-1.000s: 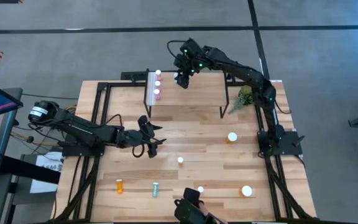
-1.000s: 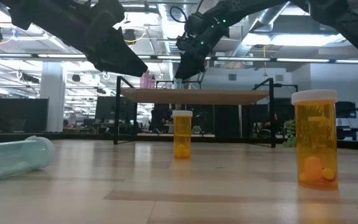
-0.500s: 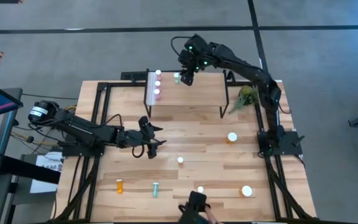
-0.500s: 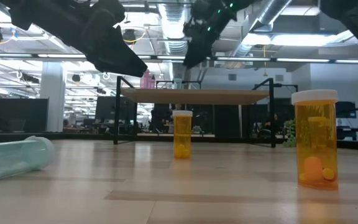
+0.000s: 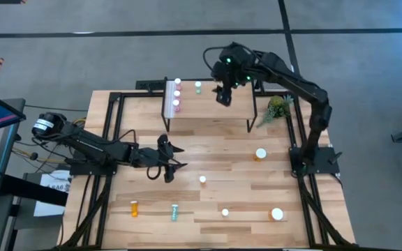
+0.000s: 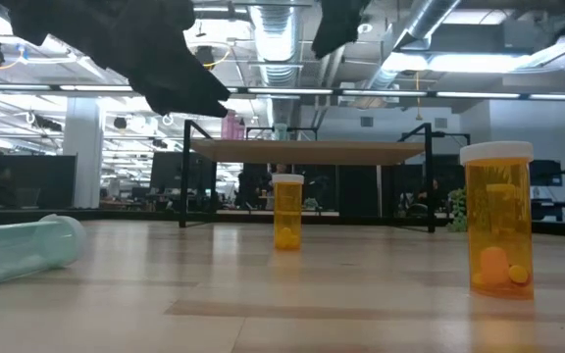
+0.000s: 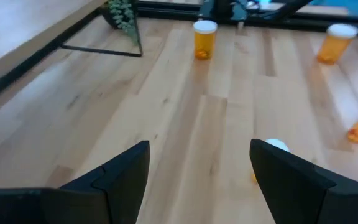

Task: Pick and place medicine bottles onto shelf by color
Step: Put the green pill bottle on the shelf aligned with the other green pill bottle

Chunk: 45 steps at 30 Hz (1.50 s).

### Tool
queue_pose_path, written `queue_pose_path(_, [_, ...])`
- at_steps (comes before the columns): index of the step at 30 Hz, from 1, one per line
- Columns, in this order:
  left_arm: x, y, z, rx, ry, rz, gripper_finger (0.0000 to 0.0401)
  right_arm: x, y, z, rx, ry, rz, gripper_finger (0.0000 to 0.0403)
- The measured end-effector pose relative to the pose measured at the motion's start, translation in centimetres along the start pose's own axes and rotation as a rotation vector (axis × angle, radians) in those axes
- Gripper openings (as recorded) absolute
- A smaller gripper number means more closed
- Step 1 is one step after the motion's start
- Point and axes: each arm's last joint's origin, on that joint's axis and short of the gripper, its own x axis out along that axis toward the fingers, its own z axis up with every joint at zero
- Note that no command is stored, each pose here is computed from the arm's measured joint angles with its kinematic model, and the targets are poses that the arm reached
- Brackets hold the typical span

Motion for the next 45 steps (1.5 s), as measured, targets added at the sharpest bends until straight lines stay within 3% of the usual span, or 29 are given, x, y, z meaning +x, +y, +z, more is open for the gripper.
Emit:
queue_pose_path(10, [-1.2,-2.4,1.1,0.048,-0.121,-0.235,0.0264,-3.3,3.7,-0.7,-0.032,0.061,0.064,0.0227])
queue_pose_path(19, [-3.8,-3.1,2.0,0.072,-0.199,-0.187,0.0264,-8.1,5.6,-1.8,-0.029,-0.021,0.102,0.0227])
queue_pose_path(26, [-4.6,-3.8,1.9,0.083,-0.197,-0.225,0.0265,-8.2,8.3,-4.6,-0.071,-0.061,0.16,0.0227])
queue_pose_path(36, [-5.3,-4.3,2.8,0.037,-0.031,-0.243,0.0265,-8.4,9.2,-11.1,0.023,-0.254,0.176,0.0227])
queue_pose_path(41, [-5.5,-4.2,2.5,-0.077,0.031,-0.199,0.0259,-6.9,10.2,-14.1,0.068,-0.254,0.21,0.0227])
queue_pose_path(45, [-5.6,-4.4,1.8,-0.19,0.132,-0.241,0.0245,-5.8,11.0,-15.5,0.092,-0.23,0.232,0.0227])
